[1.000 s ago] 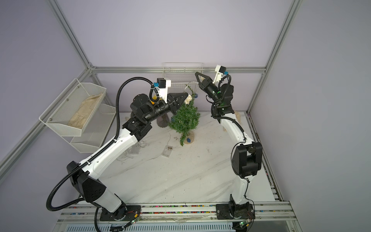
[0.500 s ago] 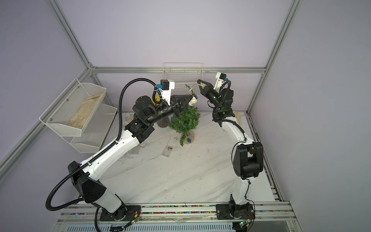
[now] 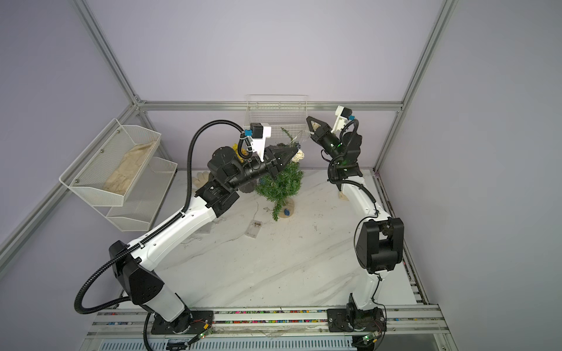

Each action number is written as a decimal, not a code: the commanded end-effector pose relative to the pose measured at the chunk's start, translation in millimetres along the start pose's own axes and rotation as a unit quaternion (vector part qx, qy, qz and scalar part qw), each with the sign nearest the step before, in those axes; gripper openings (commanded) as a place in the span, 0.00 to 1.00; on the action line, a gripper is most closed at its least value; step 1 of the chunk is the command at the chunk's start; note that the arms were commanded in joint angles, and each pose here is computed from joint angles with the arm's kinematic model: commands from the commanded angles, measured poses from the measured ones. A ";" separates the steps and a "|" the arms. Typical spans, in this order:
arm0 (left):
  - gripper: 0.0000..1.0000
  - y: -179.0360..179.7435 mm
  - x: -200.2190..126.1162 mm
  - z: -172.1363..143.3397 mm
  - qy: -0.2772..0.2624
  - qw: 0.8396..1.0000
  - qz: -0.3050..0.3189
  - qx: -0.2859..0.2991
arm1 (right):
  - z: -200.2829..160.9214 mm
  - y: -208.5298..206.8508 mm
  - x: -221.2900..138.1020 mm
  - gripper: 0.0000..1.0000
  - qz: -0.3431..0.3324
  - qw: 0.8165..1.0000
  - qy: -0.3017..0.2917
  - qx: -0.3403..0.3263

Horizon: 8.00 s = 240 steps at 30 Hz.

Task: Remove string lights from the small christmas tree
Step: Remove the light string from the Christmas tree, then move the christmas tree to the center of the board.

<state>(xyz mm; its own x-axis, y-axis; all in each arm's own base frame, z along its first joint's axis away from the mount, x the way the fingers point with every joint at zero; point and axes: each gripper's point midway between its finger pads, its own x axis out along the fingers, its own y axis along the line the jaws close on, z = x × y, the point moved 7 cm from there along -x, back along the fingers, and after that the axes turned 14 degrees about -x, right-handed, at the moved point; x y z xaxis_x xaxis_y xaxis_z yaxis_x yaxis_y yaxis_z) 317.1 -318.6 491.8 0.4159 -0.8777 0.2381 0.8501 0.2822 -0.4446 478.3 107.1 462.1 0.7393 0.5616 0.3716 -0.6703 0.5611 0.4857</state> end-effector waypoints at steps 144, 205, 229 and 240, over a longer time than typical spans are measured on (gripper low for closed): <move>0.00 164.9 -89.3 -11.0 -0.022 0.968 0.248 0.032 | -38.4 -33.1 -57.8 0.97 -0.122 0.980 0.159 0.016; 0.71 200.0 -154.3 -82.6 -0.001 0.924 0.374 -0.074 | -173.8 -118.1 -134.7 0.93 -0.241 0.917 0.292 0.128; 0.60 302.7 -115.2 -217.5 0.025 0.895 0.386 -0.224 | -306.7 -173.7 -125.0 0.64 -0.203 0.891 0.341 0.222; 0.58 301.4 -90.3 -249.9 0.045 0.908 0.330 -0.255 | -329.6 -164.4 -117.0 0.55 -0.178 0.888 0.359 0.224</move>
<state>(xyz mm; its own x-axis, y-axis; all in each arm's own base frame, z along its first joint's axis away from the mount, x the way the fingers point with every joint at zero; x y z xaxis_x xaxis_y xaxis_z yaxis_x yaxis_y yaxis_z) 439.8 -235.4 85.2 0.7072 -0.5605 -0.4309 0.0426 0.6422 -0.7654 480.5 140.3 81.4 0.5741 0.7049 -0.4166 -0.1598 0.5955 0.7873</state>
